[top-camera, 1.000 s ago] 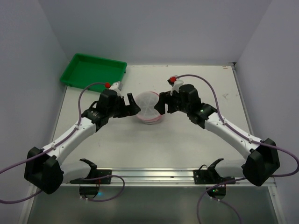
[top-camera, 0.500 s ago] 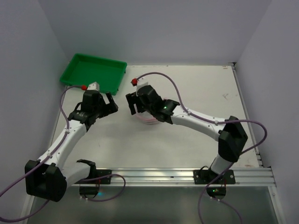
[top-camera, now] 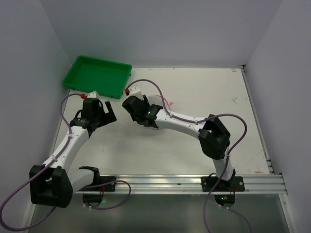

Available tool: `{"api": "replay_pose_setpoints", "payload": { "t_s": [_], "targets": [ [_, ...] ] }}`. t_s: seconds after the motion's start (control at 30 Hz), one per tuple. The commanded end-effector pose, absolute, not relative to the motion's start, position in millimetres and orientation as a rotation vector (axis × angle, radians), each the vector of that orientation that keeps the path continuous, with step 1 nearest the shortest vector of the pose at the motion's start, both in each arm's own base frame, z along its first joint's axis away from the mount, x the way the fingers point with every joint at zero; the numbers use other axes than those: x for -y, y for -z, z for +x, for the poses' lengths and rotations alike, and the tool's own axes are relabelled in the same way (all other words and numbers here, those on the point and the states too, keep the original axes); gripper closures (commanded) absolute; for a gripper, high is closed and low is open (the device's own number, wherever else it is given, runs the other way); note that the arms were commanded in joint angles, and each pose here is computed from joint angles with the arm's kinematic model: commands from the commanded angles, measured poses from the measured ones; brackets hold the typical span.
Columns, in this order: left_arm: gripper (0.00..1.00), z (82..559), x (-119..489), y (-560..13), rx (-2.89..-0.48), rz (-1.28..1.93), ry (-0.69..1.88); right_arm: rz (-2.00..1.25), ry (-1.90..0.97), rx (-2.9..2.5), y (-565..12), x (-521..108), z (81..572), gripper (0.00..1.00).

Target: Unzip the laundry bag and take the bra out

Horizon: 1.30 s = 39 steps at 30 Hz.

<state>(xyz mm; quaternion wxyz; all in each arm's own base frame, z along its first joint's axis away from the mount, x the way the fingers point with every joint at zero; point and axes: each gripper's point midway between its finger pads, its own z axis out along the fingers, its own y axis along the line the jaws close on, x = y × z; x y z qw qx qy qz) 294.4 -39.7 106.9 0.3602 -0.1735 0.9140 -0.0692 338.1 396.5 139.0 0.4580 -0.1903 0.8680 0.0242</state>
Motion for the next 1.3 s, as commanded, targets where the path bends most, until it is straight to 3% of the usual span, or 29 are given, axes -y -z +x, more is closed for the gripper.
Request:
{"api": "replay_pose_setpoints", "payload": {
  "t_s": [0.0,0.07,0.33,0.47,0.73,1.07,1.13,1.27],
  "targets": [
    [0.0,302.9,38.7,-115.3,-2.313,-0.408,0.201,-0.363,0.006,-2.099,-160.3,-388.3,350.9,0.45],
    [0.0,303.2,38.5,-115.2,-2.315,-0.408,0.213,-0.366,0.01,-2.104,-157.6,-388.9,351.0,0.49],
    [0.0,302.5,39.2,-115.4,-2.311,-0.407,0.235,-0.38,-0.047,-2.12,-165.1,-391.6,344.2,0.9],
    [0.0,302.3,40.0,-115.1,-2.312,-0.405,0.243,-0.363,-0.093,-2.117,-178.1,-390.1,340.0,1.0],
    [0.0,302.6,47.8,-116.1,-2.311,-0.378,0.298,-0.273,-0.208,-2.07,-233.5,-363.4,336.0,1.0],
    [0.0,307.1,70.7,-129.9,-2.259,-0.295,0.459,-0.023,-0.309,-2.126,-232.0,-270.8,327.5,0.98],
    [0.02,308.5,77.3,-135.2,-2.251,-0.275,0.497,0.053,-0.305,-2.12,-228.5,-246.0,328.9,0.93],
    [0.05,317.0,97.0,-159.6,-2.216,-0.204,0.549,0.121,-0.269,-2.175,-192.2,-202.0,309.1,0.66]
  ]
}}
